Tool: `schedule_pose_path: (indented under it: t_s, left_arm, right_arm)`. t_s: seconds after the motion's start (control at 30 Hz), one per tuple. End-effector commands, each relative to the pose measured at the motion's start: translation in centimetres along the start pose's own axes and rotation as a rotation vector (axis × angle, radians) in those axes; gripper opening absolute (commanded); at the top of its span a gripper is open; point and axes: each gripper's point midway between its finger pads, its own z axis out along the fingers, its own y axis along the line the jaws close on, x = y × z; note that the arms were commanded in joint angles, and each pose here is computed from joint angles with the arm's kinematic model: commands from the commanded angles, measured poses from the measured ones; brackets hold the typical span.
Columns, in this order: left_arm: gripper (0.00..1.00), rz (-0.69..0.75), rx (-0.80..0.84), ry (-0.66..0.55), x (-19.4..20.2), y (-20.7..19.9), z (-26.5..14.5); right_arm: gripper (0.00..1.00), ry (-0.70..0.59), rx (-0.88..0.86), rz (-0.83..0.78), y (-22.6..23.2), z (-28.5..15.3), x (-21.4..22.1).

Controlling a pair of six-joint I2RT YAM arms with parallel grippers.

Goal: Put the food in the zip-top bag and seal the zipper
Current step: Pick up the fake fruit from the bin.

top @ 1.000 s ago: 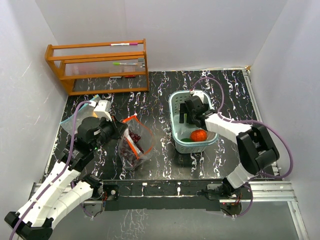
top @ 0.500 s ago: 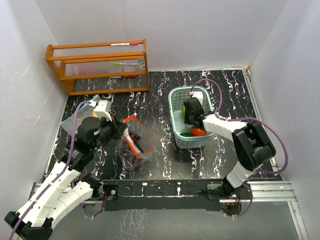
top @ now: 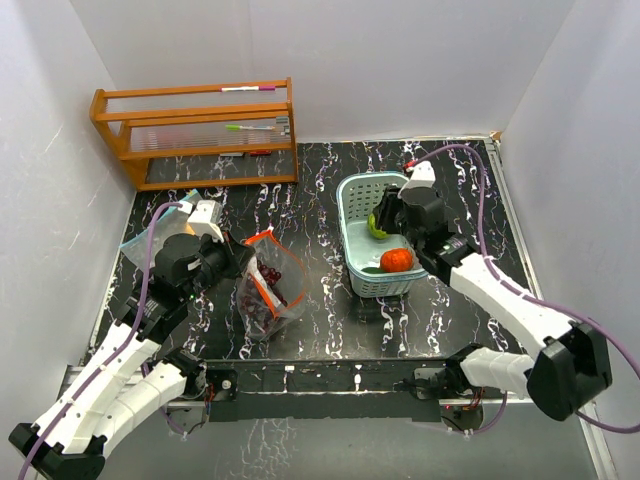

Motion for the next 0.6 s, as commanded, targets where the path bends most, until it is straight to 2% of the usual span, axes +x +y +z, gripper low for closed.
schedule_pose_path:
  t_s: [0.0, 0.03, 0.1, 0.2, 0.3, 0.4, 0.57]
  left_arm:
    - [0.0, -0.009, 0.056, -0.068, -2.1, -1.5, -0.3]
    - [0.0, -0.011, 0.059, -0.069, -2.1, -1.5, -0.4]
    - [0.0, -0.017, 0.066, -0.065, -2.0, -1.6, -0.3]
    - [0.0, -0.02, 0.076, -0.067, -2.1, -1.9, -0.5]
    - [0.0, -0.019, 0.072, -0.068, -2.1, -1.8, -0.6]
    - [0.0, -0.016, 0.074, -0.072, -2.2, -1.8, -0.7]
    - [0.0, -0.003, 0.064, -0.078, -2.4, -1.7, -0.8]
  right_arm:
    - [0.36, -0.072, -0.126, 0.002, 2.6, -2.1, -3.2]
    - [0.39, -0.081, -0.114, -0.001, 2.3, -2.2, -3.3]
    - [0.54, -0.072, -0.041, -0.022, 1.1, -1.3, -2.9]
    - [0.71, 0.037, 0.054, -0.09, -0.1, 1.6, -0.8]
    - [0.85, 0.114, 0.104, -0.121, -0.4, 4.2, 0.6]
    - [0.98, 0.116, 0.165, -0.126, -1.2, 6.3, 1.1]
    - [0.99, 0.179, 0.295, -0.092, -3.6, 8.4, 2.8]
